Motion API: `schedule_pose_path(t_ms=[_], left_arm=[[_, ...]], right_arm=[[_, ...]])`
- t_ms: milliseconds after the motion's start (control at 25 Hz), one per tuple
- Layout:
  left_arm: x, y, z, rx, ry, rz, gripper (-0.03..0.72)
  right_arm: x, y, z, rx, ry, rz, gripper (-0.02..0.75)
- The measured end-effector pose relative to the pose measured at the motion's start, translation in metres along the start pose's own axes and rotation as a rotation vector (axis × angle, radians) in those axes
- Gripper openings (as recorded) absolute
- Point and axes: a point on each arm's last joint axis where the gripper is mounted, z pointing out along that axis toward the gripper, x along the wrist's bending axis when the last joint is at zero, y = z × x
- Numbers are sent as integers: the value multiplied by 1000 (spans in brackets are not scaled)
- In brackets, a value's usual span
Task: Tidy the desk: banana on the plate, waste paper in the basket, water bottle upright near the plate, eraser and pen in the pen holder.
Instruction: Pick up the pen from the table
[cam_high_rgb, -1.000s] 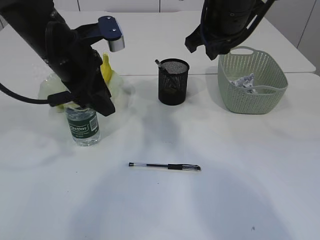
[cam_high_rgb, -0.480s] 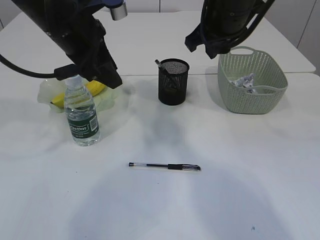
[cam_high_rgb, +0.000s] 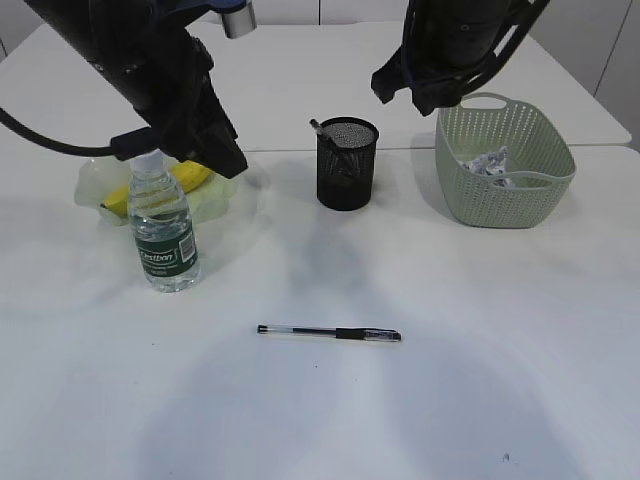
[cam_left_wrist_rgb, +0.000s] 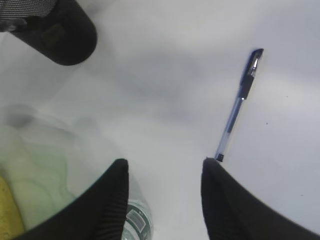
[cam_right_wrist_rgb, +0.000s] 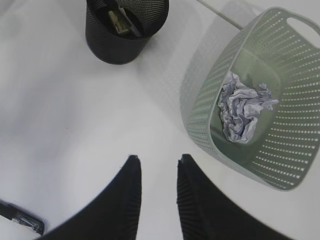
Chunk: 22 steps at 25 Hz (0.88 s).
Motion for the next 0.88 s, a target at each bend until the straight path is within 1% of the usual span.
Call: schedule_pose_path(t_ms=[160, 280, 360, 400, 520, 560, 640, 880], left_arm=[[-2, 0, 0, 3, -20, -6, 321], [-8, 2, 3, 13, -50, 5, 317], [-11, 3, 11, 28, -74, 10, 317], [-14, 4, 16, 36, -89, 16, 332], [-20, 6, 31, 54, -121, 27, 320], [-22, 7, 36, 60, -131, 31, 335], [-24, 7, 43, 71, -141, 37, 325], [-23, -1, 65, 107, -167, 24, 317]], right_arm=[[-1, 0, 0, 0, -8, -4, 192], [-1, 0, 0, -2, -8, -4, 192], [-1, 0, 0, -2, -8, -4, 192], [-1, 0, 0, -2, -8, -4, 192], [-1, 0, 0, -2, -8, -4, 192], [-1, 0, 0, -2, -10, -5, 192], [-1, 0, 0, -2, -14, -6, 192], [-3, 1, 0, -7, -28, -15, 192]])
